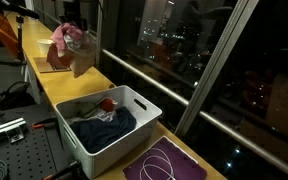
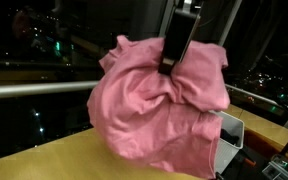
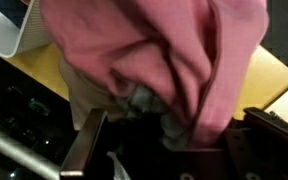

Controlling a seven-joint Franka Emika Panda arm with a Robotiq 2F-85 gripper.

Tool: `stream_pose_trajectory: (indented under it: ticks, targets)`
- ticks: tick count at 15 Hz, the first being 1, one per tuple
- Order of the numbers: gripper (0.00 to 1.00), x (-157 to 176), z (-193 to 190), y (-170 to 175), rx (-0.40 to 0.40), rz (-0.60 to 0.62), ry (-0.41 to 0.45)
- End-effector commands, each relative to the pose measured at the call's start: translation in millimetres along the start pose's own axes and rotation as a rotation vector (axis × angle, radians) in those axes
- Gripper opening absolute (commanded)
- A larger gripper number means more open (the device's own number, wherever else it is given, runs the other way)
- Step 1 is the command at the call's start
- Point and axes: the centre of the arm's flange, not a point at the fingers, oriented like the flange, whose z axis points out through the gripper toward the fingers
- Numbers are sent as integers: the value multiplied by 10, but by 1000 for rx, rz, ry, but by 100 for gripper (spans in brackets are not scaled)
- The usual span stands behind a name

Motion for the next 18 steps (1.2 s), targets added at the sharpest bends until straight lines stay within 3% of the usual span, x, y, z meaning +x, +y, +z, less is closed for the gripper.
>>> stream_pose_trajectory:
  ticks: [1, 5, 6, 8, 11, 14, 18]
  targets:
    - [6, 180, 278, 216, 30, 13, -23]
    - [6, 80, 459, 652, 68, 69, -28]
    - [47, 46, 500, 710, 79, 83, -31]
    - [55, 1, 510, 800, 94, 103, -25]
    - [77, -134, 454, 974, 109, 137, -7]
    - [98, -447, 478, 1394, 104, 203, 11]
    - [100, -971, 659, 2173, 78, 291, 13]
